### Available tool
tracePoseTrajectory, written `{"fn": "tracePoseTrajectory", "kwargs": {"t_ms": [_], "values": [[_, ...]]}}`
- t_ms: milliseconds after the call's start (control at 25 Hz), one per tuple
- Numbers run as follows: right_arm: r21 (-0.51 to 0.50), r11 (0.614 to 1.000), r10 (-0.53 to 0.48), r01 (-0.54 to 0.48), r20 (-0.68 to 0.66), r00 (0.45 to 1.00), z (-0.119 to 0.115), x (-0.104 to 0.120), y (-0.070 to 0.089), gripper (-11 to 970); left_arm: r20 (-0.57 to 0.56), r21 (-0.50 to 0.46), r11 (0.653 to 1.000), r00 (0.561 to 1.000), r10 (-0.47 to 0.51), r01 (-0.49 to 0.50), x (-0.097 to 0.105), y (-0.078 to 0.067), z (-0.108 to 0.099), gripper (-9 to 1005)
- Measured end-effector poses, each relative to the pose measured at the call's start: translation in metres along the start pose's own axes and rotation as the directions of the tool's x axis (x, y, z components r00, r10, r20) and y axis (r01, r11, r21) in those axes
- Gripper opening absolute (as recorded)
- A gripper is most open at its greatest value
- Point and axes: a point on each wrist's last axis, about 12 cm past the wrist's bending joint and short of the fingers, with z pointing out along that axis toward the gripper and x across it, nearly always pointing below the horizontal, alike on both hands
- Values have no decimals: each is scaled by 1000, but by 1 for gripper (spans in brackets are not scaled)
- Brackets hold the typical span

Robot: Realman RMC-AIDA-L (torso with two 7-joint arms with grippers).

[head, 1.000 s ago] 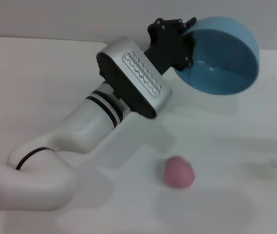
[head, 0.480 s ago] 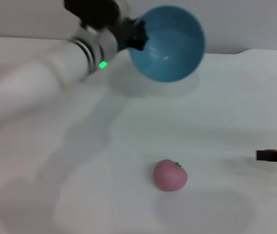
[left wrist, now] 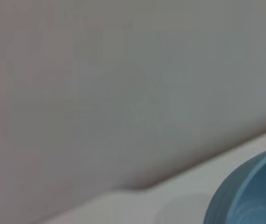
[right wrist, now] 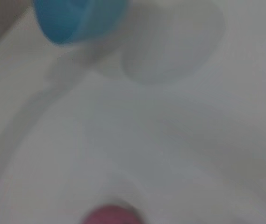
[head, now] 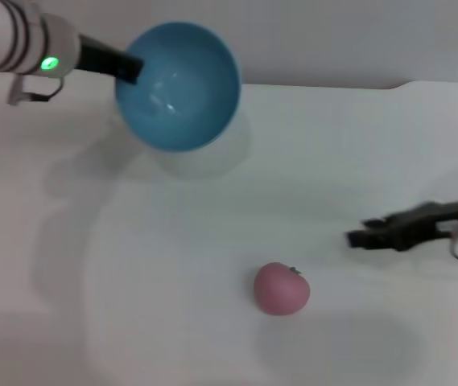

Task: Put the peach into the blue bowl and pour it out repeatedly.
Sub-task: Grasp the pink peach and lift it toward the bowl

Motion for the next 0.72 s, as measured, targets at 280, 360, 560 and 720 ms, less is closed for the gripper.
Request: {"fn": "tracePoseTrajectory", "kwargs": {"t_ms": [280, 360, 560, 720], "values": [[-121, 980, -148, 155, 64, 987, 16, -35, 27, 549, -171, 90, 996, 985, 16, -1, 17, 0, -17, -1], [-125, 974, -187, 191, 47, 981, 22, -42, 33, 618, -188, 101, 995, 982, 24, -5, 18, -1, -19, -1], [-85, 965, -252, 249, -17, 968, 41, -46, 41, 642, -253, 142, 990, 967, 39, -3, 24, -2, -26, 0], [-79, 963, -264, 259, -61, 963, 52, -46, 48, 627, -309, 163, 987, 950, 45, 6, 31, -2, -30, 0]]}}
